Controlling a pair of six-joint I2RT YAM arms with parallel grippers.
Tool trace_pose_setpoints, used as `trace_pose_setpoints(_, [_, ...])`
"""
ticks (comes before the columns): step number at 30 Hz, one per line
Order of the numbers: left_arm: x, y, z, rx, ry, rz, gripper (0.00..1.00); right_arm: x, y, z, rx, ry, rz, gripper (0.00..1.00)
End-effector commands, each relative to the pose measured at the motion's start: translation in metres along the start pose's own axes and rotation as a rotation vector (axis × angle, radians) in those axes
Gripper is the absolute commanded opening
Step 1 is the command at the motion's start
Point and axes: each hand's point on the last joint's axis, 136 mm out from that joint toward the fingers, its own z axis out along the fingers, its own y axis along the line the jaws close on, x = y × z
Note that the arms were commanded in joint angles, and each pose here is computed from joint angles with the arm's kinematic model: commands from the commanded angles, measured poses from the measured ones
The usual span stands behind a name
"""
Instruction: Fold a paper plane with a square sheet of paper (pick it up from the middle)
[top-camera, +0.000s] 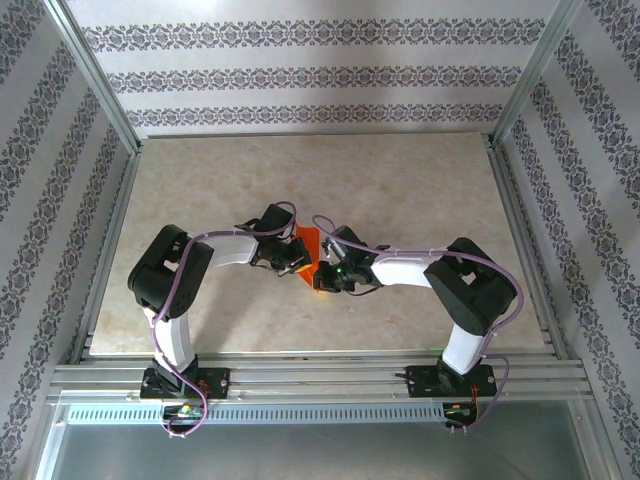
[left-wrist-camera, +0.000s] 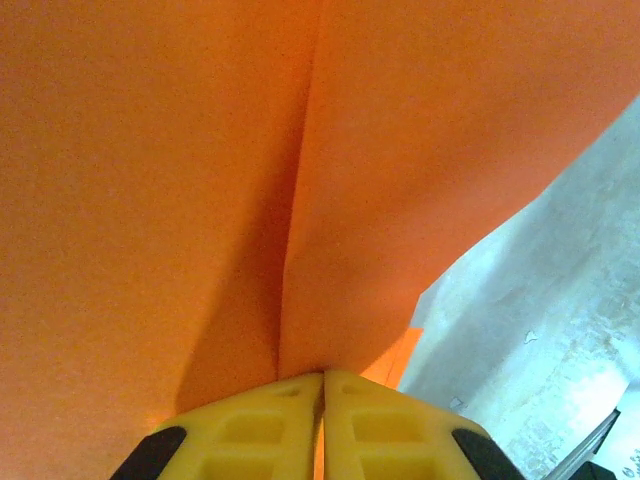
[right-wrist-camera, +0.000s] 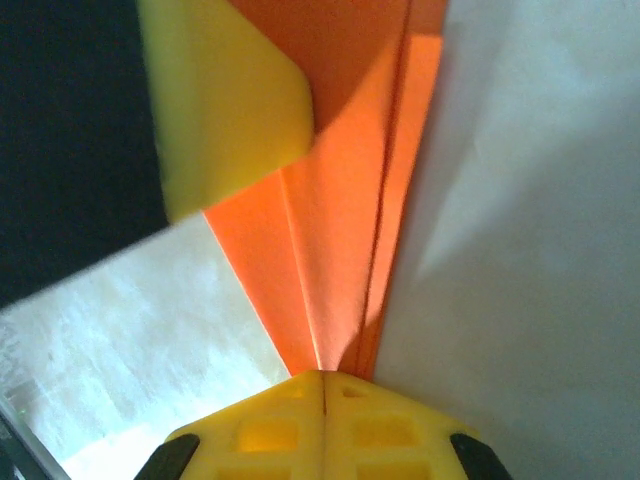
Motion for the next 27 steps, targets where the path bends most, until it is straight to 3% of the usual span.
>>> trace_pose_setpoints(1, [0.036,0.115,0.015,-0.414,0.064,-0.144,0.11,0.050,-0.021,-0.006,0.046,0.158,0.022,0.00])
trace_pose_setpoints(5, [0.035,0.113,0.015,-0.409,0.062,-0.142,0.11,0.053,-0.014,-0.015,0.012,0.152,-0.012,0.01])
trace_pose_setpoints(12, [0.033,0.104,0.013,-0.376,0.056,-0.140,0.11,-0.002,0.016,-0.042,-0.045,-0.074,-0.063,0.01])
trace_pose_setpoints(21, [0.031,0.090,0.014,-0.321,0.055,-0.146,0.11,-0.025,0.023,-0.009,-0.049,-0.070,-0.037,0.00])
trace_pose_setpoints(27, [0.028,0.076,0.010,-0.267,0.047,-0.138,0.11,-0.014,-0.001,0.005,0.007,-0.026,-0.015,0.00])
